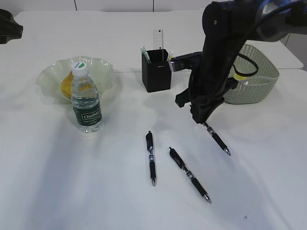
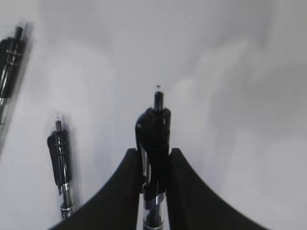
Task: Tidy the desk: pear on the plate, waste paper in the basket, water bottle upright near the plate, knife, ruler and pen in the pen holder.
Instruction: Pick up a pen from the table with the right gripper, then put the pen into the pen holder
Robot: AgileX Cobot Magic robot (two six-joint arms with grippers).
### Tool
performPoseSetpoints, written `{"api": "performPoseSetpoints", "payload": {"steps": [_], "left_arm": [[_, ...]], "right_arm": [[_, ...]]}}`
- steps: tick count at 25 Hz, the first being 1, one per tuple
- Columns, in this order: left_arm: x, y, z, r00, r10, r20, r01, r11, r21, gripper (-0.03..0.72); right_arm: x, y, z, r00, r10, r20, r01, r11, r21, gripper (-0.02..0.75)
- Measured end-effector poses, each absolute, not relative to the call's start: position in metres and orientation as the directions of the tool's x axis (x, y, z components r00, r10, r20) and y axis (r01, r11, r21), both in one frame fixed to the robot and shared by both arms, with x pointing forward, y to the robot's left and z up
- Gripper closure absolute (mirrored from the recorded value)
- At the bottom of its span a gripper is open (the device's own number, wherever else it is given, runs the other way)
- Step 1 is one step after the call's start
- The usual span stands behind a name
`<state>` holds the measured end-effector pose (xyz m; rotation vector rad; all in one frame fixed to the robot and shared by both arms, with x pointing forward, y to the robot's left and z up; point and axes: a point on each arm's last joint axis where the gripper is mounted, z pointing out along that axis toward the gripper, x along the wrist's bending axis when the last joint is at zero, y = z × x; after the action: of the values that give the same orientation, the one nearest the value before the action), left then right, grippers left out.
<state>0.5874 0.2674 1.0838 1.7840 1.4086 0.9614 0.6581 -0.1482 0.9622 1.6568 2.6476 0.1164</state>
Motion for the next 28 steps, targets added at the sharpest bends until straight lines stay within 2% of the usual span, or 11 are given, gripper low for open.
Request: {"api": "performPoseSetpoints", "payload": {"steps": [8,17,28], "left_arm": [[0.587,0.267,1.084,0.149,0.978,0.146,0.492,-0.201,0.847,0.312],[0.587,0.267,1.084,0.149,0.978,0.146,0.492,-0.201,0.847,0.312],[0.587,0.267,1.084,0.149,0.978,0.146,0.492,-0.201,0.847,0.312]], "right_arm": [[0.672,-0.143,0.982,-0.434,0.901,0.014,0.883,0.422,0.204,0.636],[0.683,-0.140,1.017,-0.426,0.904,-0.017,0.804,0.387,0.451,0.636],[0.694,-0.136,1.034,-0.425,0.904,-0.048,0.699,0.361,0.617,0.636]]}}
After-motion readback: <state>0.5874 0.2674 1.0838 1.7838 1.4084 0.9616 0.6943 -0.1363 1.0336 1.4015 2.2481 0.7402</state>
